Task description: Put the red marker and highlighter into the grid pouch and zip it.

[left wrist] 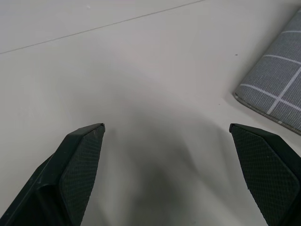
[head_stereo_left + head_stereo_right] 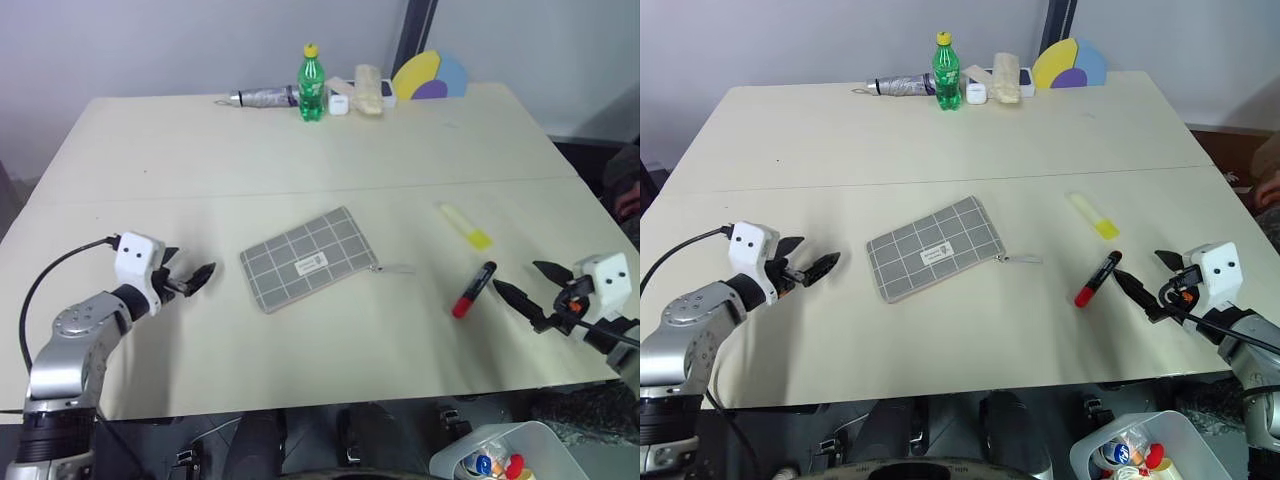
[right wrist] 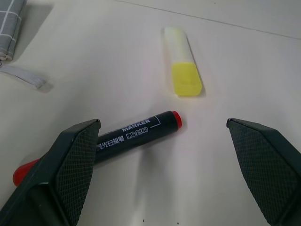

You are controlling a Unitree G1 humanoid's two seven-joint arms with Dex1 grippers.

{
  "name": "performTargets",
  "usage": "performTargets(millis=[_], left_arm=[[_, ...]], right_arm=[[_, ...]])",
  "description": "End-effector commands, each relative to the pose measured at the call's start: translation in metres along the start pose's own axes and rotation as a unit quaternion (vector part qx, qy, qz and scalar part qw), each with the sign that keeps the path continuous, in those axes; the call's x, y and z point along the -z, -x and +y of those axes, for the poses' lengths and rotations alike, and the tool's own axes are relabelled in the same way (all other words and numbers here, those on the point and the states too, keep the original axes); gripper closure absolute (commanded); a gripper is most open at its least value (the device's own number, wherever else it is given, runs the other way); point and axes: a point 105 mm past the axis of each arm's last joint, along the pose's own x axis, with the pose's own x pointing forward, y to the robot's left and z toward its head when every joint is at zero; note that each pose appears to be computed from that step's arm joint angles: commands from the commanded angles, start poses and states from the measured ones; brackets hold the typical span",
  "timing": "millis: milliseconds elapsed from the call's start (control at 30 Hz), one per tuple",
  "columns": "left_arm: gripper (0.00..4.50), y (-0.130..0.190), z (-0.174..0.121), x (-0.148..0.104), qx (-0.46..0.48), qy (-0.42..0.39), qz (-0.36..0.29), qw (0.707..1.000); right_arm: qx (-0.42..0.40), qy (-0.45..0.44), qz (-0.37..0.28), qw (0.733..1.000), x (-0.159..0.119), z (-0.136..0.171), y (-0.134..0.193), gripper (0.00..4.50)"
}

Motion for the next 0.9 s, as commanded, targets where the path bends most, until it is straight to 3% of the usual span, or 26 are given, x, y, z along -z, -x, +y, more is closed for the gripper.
performTargets(millis=[33, 467, 833, 900], left_arm=[[0.0, 0.001, -0.001, -0.015, -0.001, -0.022, -0.026, 0.999], [0.0, -0.004, -0.015, -0.015, 0.011, -0.029, -0.036, 0.999], [0.0, -0.008, -0.029, -0.021, 0.037, -0.11, -0.051, 0.992], [0.0, -0.004, -0.029, -0.02, 0.042, -0.14, -0.052, 0.988]], right_arm=[[0.003, 0.012, -0.016, 1.0, -0.007, -0.001, 0.0, 0.03], [0.0, 0.02, -0.035, 0.999, -0.02, 0.006, -0.016, 0.03], [-0.06, 0.033, -0.096, 0.993, -0.056, 0.052, -0.052, 0.03], [-0.07, 0.029, -0.089, 0.993, -0.055, 0.06, -0.062, 0.55]])
